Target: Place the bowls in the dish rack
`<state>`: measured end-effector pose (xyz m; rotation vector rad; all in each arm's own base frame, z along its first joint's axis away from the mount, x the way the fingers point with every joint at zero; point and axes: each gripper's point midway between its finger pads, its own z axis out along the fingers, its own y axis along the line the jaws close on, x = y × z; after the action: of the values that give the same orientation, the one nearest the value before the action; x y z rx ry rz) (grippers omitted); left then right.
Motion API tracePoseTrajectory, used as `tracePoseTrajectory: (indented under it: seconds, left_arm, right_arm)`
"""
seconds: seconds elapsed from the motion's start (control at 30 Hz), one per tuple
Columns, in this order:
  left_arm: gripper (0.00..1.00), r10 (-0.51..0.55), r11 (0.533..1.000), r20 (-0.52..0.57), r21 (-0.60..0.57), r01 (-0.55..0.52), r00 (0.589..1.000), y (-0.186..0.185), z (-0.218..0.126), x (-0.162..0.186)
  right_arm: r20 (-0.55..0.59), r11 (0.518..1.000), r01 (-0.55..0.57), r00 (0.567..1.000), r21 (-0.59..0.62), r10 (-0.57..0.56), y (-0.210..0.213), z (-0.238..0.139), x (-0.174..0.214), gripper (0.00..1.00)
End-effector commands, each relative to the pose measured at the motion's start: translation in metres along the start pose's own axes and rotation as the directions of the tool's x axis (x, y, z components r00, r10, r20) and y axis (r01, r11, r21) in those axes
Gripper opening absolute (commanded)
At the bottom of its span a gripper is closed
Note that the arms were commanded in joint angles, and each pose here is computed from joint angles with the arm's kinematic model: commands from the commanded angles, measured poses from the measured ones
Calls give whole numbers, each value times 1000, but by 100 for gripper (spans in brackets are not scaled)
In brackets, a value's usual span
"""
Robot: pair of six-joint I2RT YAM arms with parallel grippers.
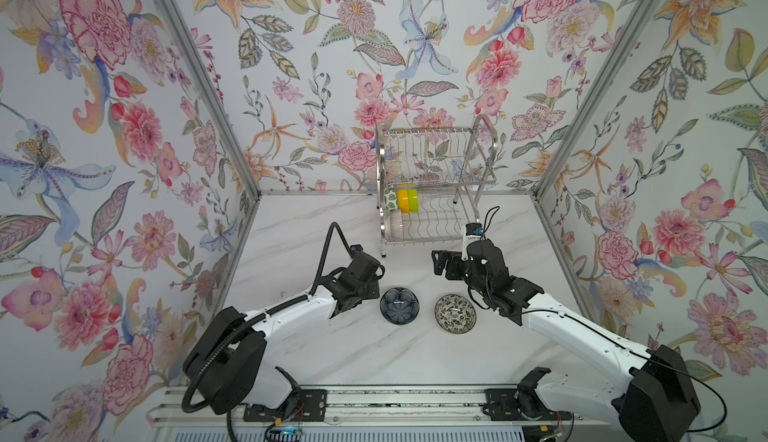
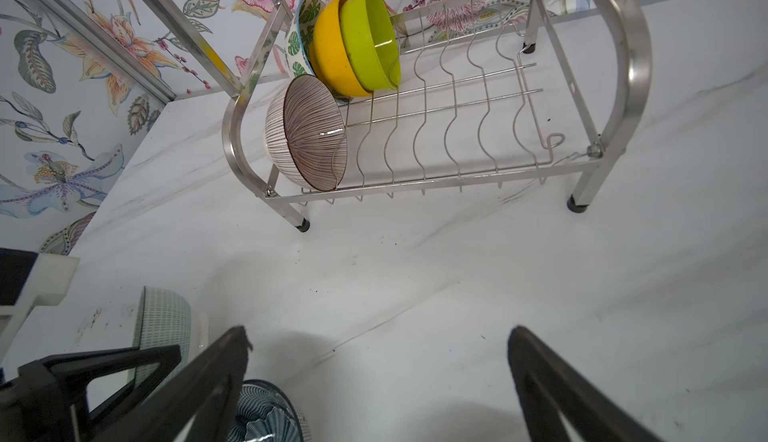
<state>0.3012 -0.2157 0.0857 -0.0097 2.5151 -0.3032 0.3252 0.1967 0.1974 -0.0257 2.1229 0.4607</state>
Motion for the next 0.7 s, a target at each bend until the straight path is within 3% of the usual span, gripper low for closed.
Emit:
tracePoseTrajectory:
  seconds: [0.0, 0.27, 0.33, 0.43, 0.57, 0.67]
  left_arm:
    - [0, 63, 997, 65, -44, -60, 996, -8, -3, -21]
    - [2, 119, 992, 61, -56, -116, 991, -11, 10, -22]
    - [6, 124, 991, 32, -52, -123, 992, -13, 20, -17]
    - [5, 134, 991, 4, -21, -134, 991, -23, 27, -15]
    - [9, 148, 989, -11, -22, -149, 989, -27, 33, -16]
    - [18, 137, 990, -2, -36, -137, 991, -26, 30, -21]
  right_arm:
    - [16, 1000, 7, 1000, 12, -7, -1, -3, -8, 99]
    - [-20, 1000, -27, 999, 7, 27, -2, 1, 4, 98]
    - [-14, 999, -33, 999, 15, 33, -3, -2, 2, 99]
    - [8, 999, -45, 999, 21, 45, -5, -8, -6, 99]
    - [30, 999, -47, 998, 10, 47, -6, -11, -11, 99]
    - [20, 999, -36, 999, 7, 36, -4, -9, -15, 98]
